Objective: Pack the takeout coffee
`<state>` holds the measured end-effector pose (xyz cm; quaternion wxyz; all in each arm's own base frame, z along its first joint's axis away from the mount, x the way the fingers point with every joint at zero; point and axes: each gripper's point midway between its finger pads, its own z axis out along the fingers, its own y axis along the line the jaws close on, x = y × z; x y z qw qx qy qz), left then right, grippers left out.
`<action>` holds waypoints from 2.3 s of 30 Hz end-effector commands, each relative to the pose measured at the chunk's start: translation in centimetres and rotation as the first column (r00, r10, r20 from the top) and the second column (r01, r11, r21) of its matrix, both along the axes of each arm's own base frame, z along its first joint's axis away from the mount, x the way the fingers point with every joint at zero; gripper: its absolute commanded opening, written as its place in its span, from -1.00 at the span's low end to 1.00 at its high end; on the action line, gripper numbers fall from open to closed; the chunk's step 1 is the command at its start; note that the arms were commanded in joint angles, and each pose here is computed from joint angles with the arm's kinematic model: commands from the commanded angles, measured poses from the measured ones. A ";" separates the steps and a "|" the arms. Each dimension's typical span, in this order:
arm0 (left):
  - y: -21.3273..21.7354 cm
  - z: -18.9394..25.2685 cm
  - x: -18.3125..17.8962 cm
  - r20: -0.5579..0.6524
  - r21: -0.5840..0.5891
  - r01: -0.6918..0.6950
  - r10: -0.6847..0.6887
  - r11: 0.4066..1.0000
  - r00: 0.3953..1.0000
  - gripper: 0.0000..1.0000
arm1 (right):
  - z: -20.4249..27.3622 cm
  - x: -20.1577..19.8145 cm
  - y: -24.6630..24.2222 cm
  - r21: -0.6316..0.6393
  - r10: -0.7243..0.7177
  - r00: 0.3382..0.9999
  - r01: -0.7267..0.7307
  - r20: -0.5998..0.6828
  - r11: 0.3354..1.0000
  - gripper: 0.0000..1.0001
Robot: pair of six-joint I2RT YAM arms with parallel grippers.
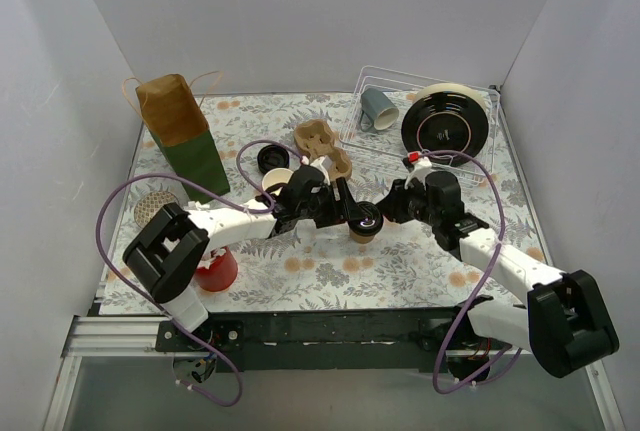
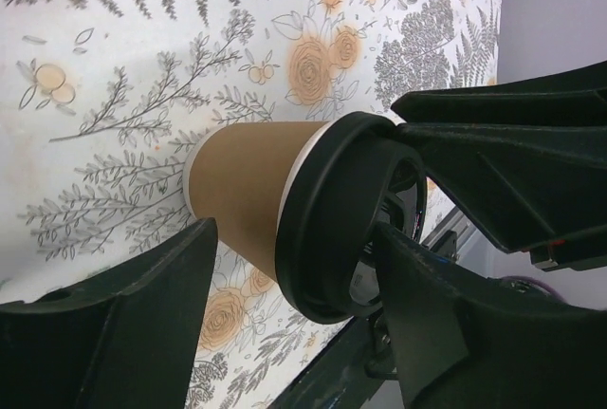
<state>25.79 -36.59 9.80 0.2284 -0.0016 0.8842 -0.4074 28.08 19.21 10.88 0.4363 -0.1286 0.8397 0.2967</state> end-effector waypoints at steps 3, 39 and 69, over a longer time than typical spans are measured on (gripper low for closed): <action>4.0 -4.4 -4.1 -0.144 0.197 -0.032 0.061 0.980 0.988 0.42 | -0.6 1.0 -0.6 -0.083 -0.014 1.000 0.011 -0.025 0.997 -0.32; 4.0 -3.4 -2.9 -0.093 0.184 -0.081 0.099 0.980 0.991 0.47 | 2.2 -4.8 1.4 0.250 -0.036 0.979 0.086 -0.201 0.964 0.33; 3.2 1.8 -2.5 -0.002 0.123 -0.061 0.061 0.991 0.998 0.55 | -2.4 -2.9 1.5 -0.005 -0.013 0.975 0.012 -0.221 1.000 -0.05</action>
